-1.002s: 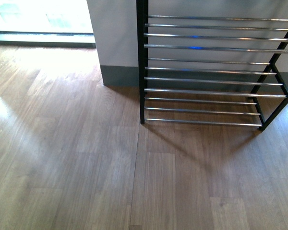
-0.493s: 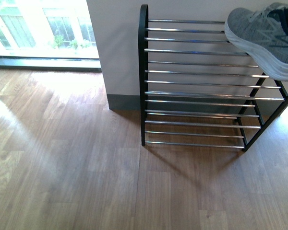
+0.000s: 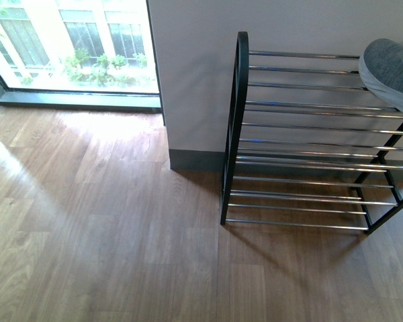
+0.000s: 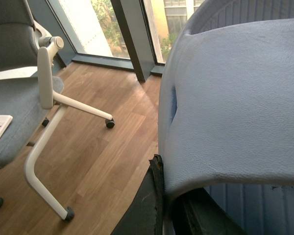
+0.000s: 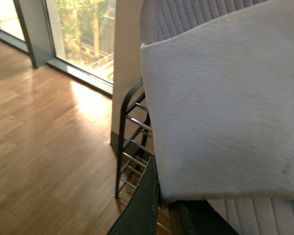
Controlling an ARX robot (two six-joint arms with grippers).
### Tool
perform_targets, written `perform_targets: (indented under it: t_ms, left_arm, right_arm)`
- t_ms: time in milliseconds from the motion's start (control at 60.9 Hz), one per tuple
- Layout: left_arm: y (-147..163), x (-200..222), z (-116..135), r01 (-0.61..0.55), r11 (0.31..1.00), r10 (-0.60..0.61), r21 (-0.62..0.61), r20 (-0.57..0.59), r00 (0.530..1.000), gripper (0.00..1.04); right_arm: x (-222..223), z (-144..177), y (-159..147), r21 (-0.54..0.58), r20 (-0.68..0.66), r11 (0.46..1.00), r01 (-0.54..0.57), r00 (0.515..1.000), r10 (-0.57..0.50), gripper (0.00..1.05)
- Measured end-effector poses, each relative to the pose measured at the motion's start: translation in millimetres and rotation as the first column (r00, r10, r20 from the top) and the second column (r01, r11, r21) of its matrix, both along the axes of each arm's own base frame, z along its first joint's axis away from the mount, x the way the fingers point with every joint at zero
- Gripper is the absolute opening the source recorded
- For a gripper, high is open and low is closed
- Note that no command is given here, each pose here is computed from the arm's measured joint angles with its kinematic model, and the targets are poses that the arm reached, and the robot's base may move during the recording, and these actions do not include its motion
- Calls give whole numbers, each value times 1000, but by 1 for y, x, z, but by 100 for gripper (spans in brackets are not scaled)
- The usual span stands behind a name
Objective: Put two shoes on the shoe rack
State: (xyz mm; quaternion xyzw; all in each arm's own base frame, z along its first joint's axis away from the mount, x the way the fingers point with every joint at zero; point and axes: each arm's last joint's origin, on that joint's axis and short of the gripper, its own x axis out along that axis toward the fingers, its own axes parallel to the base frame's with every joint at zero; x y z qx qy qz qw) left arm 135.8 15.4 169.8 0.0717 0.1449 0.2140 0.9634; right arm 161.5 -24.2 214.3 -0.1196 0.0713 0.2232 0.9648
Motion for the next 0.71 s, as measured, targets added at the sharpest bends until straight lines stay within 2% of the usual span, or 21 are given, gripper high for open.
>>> perform_targets:
  t_ms: [164, 361, 542, 706]
  left_arm:
    - [0, 0, 0, 1, 1000, -1, 0, 0, 1000, 2]
    - [0, 0, 0, 0, 1000, 0, 0, 0, 1000, 2]
    - [0, 0, 0, 0, 1000, 0, 0, 0, 1000, 2]
    - [0, 0, 0, 1, 1000, -1, 0, 0, 1000, 2]
  right_arm:
    - [62, 12, 40, 14, -90, 1000, 0, 996, 2, 2]
    - [147, 19, 94, 3, -211, 999, 51, 976, -49, 2]
    - [200, -2, 110, -28, -304, 993, 115, 945, -118, 2]
    - [249, -33, 120, -28, -412, 979, 200, 890, -194, 2]
